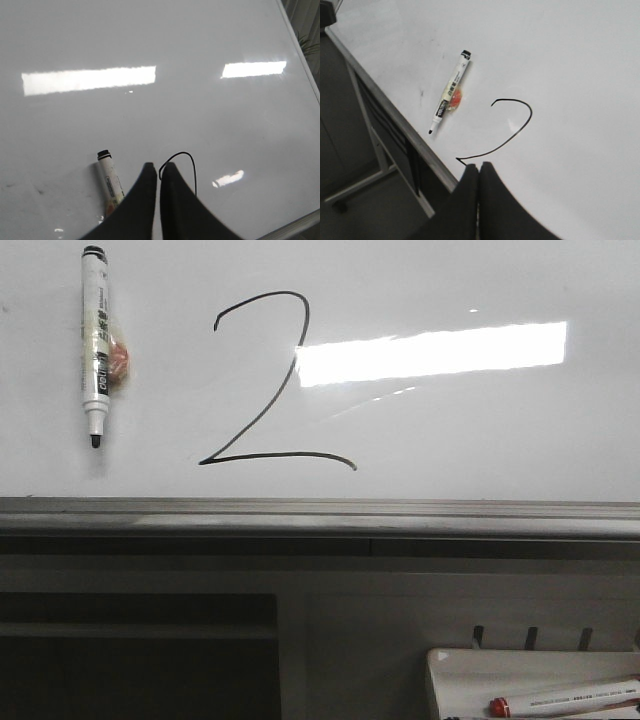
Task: Write number 2 on whiteboard
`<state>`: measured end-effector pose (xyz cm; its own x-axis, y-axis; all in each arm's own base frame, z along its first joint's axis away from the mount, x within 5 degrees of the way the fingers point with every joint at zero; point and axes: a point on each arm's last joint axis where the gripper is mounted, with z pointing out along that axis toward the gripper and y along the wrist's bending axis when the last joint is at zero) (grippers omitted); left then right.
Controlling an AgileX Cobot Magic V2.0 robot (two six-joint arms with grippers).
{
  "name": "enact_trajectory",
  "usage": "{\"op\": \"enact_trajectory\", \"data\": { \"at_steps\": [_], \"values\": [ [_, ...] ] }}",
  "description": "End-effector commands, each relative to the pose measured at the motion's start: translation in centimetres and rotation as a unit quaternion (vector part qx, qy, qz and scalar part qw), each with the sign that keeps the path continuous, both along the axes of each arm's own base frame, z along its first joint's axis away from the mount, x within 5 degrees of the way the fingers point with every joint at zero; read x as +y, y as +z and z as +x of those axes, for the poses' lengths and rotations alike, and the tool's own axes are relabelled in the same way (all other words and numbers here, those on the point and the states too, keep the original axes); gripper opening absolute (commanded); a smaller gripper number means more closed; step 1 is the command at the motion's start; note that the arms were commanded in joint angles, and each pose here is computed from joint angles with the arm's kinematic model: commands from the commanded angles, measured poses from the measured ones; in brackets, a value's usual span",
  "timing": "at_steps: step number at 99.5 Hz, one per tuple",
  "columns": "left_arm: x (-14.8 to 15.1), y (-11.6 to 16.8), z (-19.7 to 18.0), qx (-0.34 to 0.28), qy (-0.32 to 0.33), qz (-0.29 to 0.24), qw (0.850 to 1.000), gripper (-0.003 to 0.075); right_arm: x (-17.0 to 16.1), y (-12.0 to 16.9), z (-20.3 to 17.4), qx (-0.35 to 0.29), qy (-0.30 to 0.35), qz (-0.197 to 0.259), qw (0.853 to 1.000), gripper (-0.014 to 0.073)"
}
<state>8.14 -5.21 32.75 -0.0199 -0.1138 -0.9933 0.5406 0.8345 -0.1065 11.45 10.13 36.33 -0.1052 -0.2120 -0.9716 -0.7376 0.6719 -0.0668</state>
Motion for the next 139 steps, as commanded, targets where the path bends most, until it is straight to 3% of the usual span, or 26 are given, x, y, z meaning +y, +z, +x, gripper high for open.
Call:
{"op": "enact_trajectory", "data": {
  "at_steps": [1, 17, 35, 86, 87, 100, 130, 139],
  "values": [
    [1.0, 0.7, -1.4, -0.079, 0.01, -0.002, 0.997, -0.002, -2.1, 0.3, -1.6, -0.064, -0.048, 0.062, 0.995, -0.0059],
    [2.3, -0.5, -3.5, -0.121, 0.014, -0.008, 0.993, -0.002, -4.6, -2.5, -4.4, -0.111, -0.077, 0.1, 0.986, -0.006],
    [2.9, -0.5, -4.5, -0.146, 0.015, -0.025, 0.989, -0.002, -5.6, -4.9, -6.3, -0.116, -0.064, 0.103, 0.986, -0.006],
    [2.9, -0.6, -4.5, -0.142, 0.016, -0.022, 0.989, -0.002, -5.8, -5.6, -6.6, -0.116, -0.064, 0.104, 0.986, -0.006],
    [3.3, -4.1, -3.0, -0.116, 0.111, 0.026, 0.987, -0.002, -5.8, -5.6, -6.6, -0.116, -0.064, 0.104, 0.986, -0.006],
    [3.9, -6.1, -2.3, -0.087, 0.178, 0.05, 0.979, -0.002, -5.8, -5.6, -6.6, -0.116, -0.064, 0.104, 0.986, -0.006],
    [4.9, -12.4, -2.7, -0.017, 0.251, 0.07, 0.965, -0.002, -5.8, -5.6, -6.6, -0.116, -0.064, 0.104, 0.986, -0.006],
    [4.9, -13.8, -2.8, 0.06, 0.249, 0.101, 0.961, -0.002, -5.8, -5.6, -6.6, -0.116, -0.063, 0.103, 0.986, -0.006]
  ]
}}
